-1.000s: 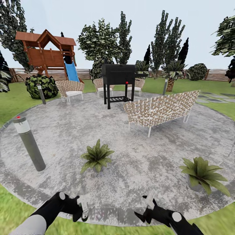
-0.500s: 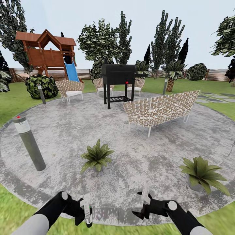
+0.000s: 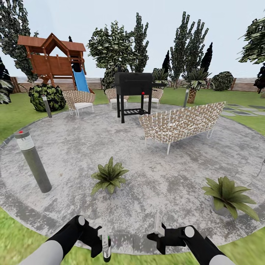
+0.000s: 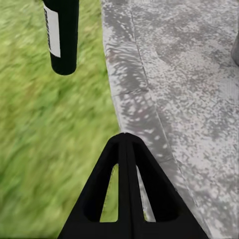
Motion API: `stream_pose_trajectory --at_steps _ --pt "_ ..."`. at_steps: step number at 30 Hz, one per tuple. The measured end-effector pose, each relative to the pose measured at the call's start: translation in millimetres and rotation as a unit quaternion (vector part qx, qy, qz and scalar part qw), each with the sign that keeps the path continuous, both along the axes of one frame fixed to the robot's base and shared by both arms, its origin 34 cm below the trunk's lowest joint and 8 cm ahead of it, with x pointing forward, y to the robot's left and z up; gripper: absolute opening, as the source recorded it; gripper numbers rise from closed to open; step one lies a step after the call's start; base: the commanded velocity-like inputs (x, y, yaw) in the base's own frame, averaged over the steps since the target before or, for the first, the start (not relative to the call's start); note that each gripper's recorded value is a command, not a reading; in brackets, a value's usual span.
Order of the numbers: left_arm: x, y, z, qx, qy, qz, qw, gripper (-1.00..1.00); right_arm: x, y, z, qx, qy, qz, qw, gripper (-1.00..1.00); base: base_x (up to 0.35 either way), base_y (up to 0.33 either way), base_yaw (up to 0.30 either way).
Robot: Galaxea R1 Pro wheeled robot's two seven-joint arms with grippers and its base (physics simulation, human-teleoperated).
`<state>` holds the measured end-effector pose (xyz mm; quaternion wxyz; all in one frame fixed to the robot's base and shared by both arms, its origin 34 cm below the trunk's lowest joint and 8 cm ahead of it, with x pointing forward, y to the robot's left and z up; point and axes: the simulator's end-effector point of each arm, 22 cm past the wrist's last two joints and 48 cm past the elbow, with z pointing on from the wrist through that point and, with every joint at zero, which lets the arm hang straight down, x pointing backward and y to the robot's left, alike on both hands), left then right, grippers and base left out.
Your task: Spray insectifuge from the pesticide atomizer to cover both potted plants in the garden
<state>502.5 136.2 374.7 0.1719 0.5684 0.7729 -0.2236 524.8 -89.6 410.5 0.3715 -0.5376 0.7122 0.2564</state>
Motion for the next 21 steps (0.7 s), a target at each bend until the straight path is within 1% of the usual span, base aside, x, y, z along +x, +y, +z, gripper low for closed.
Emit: stream_pose_trajectory --at_steps 5,8,10,12,16,19,21 --pt "-3.5 -17.3 2.3 -0.009 0.006 -0.006 0.9999 -1.0 -1.4 3.6 1.1 0.003 0.002 0.004 1.0 -1.0 0.0 0.0 0.0" --pt "-6.2 -24.1 1.1 -0.003 0.014 -0.003 0.9999 -1.0 -3.5 21.3 5.2 0.015 0.002 0.009 0.9998 -1.0 0.0 0.0 0.0" --pt "-9.0 -23.7 -1.8 0.01 0.016 -0.012 0.9998 -1.0 -4.3 28.1 7.0 0.02 0.002 0.011 0.9997 -1.0 0.0 0.0 0.0" --pt "-11.3 -27.0 -3.3 0.018 0.016 -0.022 0.9995 -1.0 -5.5 37.8 9.5 0.026 0.002 0.015 0.9996 -1.0 0.0 0.0 0.0" --pt "-11.3 -29.1 -3.8 0.021 0.014 -0.024 0.9994 -1.0 -4.9 43.8 12.4 0.03 -0.001 0.017 0.9994 -1.0 0.0 0.0 0.0" --pt "-11.2 -34.4 -3.3 0.02 0.014 -0.024 0.9994 -1.0 -4.4 45.7 13.8 0.032 -0.003 0.017 0.9993 -1.0 0.0 0.0 0.0" --pt "-11.2 -39.8 -2.3 0.018 0.013 -0.024 0.9995 -1.0 -5.3 51.8 15.5 0.036 -0.003 0.019 0.9992 -1.0 0.0 0.0 0.0"
